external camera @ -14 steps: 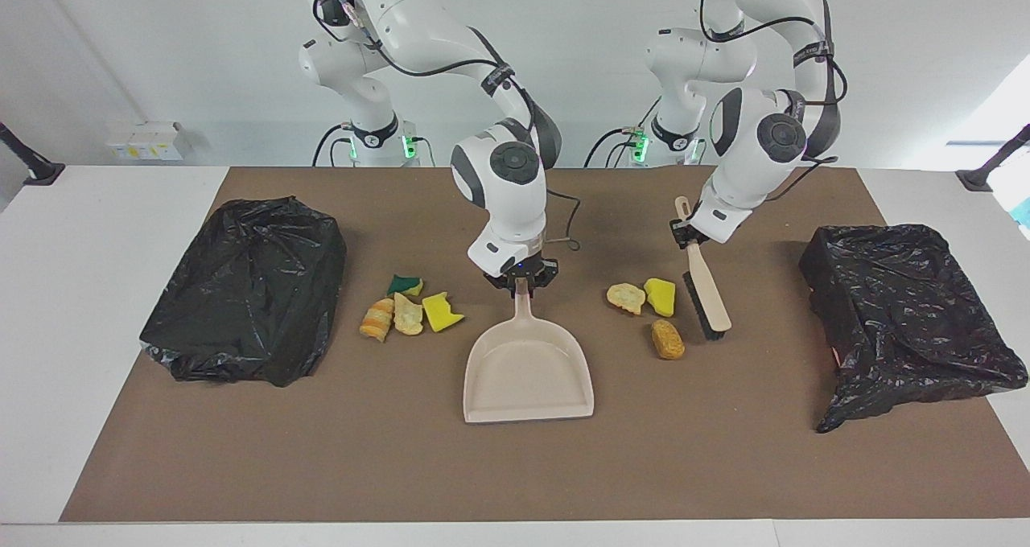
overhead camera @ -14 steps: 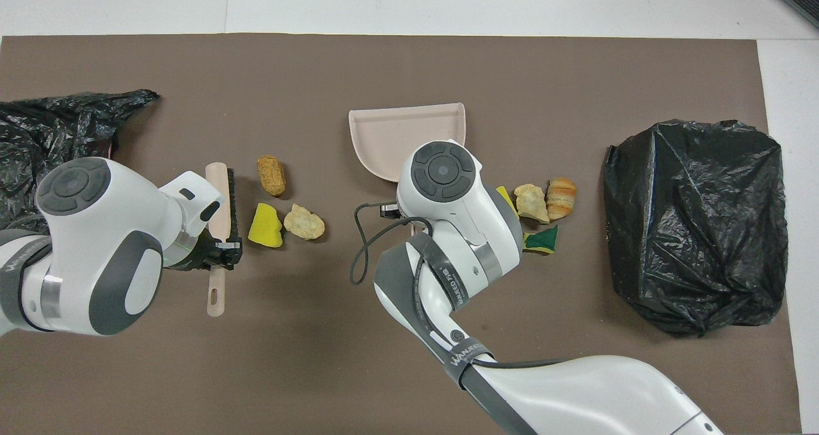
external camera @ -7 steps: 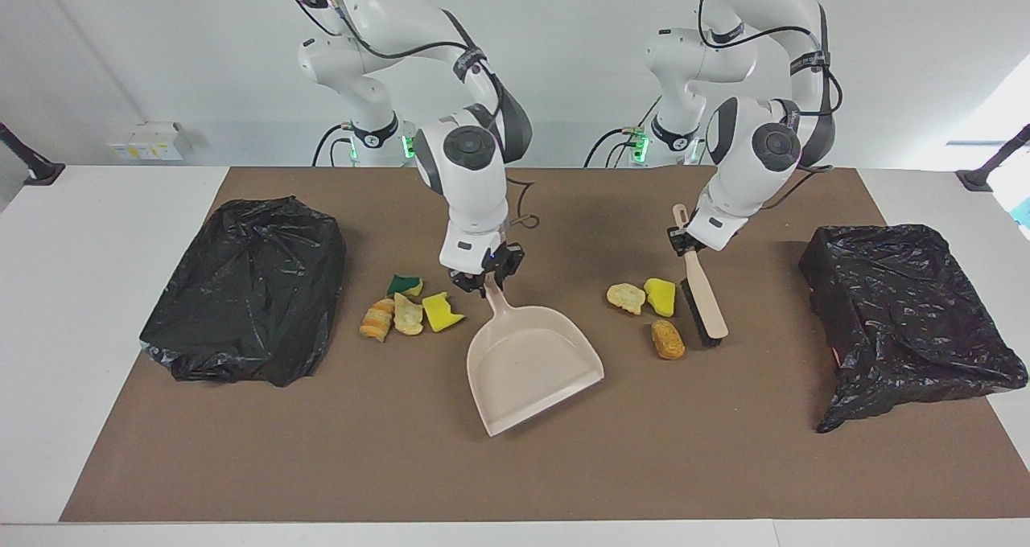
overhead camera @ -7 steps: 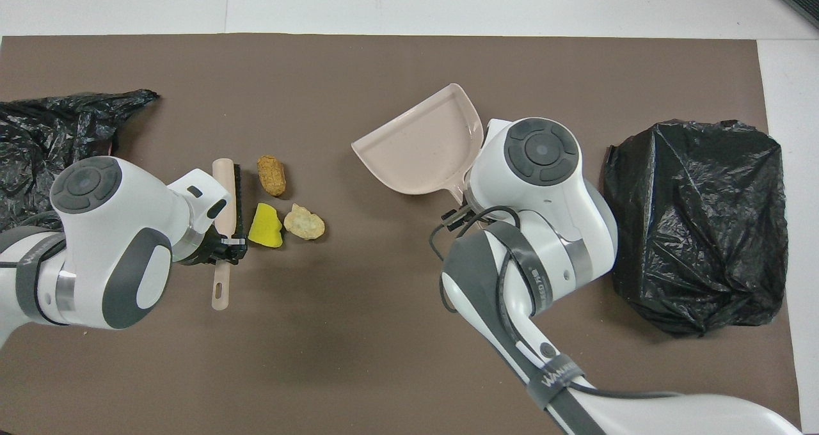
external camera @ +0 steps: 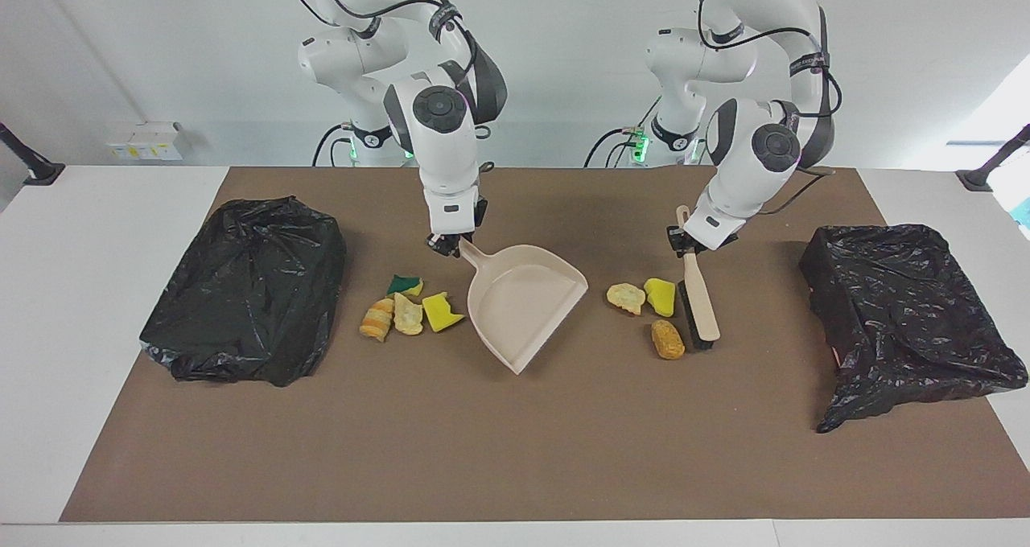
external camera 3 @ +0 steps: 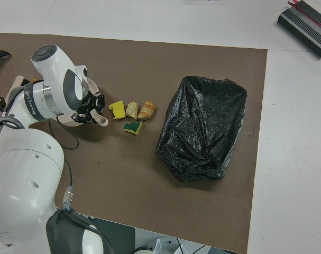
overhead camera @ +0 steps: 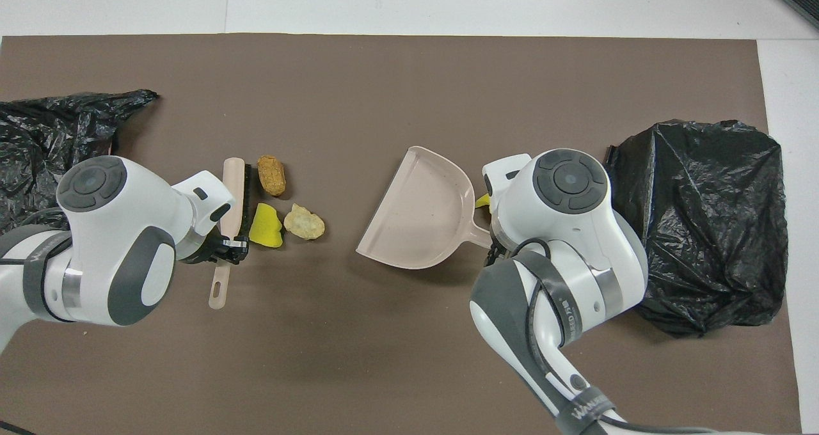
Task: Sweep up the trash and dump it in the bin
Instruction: 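Lower the dustpan beside the trash while the left gripper holds the brush, then sweep the bread and sponge pieces into the dustpan with the left gripper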
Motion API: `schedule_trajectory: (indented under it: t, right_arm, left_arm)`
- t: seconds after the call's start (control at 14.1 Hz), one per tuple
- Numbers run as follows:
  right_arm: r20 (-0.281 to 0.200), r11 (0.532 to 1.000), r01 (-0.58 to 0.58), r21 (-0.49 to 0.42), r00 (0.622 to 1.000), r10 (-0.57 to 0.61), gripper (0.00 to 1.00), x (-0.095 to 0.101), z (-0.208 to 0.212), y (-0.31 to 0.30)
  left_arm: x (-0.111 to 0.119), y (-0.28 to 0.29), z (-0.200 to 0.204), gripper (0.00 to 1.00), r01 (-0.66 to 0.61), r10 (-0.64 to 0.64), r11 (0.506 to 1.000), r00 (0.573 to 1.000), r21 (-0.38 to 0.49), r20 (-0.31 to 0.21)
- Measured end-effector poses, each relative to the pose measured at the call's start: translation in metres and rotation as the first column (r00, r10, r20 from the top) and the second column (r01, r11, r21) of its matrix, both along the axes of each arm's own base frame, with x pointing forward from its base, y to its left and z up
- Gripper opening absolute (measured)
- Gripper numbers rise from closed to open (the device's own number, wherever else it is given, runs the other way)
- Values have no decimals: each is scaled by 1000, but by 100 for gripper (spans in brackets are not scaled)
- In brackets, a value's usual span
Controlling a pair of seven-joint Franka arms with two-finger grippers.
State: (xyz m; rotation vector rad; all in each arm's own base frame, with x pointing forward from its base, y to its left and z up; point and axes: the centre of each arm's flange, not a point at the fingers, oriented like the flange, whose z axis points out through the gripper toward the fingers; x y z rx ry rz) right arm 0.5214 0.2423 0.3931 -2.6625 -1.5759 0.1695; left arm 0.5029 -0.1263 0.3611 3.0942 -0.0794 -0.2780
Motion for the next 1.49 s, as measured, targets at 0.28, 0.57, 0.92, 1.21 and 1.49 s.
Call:
schedule_trajectory:
  t: [0.28, 0.57, 0.92, 1.21, 1.49]
  right_arm:
    - [0, 998, -55, -2, 998, 55, 32, -16, -21, 39]
    - [10, 997, -79, 0, 997, 79, 32, -26, -44, 56]
    - [32, 1000, -23, 0, 999, 23, 32, -41, -48, 84]
    - [33, 1000, -18, -1, 999, 18, 32, -45, -50, 91]
    - [33, 1000, -18, -1, 999, 18, 32, -45, -50, 91]
  left_arm:
    - [0, 0, -2, 26, 8, -8, 1000, 1000, -1, -3]
    - [0, -1, -2, 26, 24, -24, 1000, 1000, -4, 0]
    - [-5, -1, -15, 26, 51, -51, 999, 998, -11, 33]
    - [-12, -8, -17, 26, 18, -18, 1000, 998, -8, 54]
    - [-29, -59, -14, 26, 11, -11, 1000, 998, -4, 56]
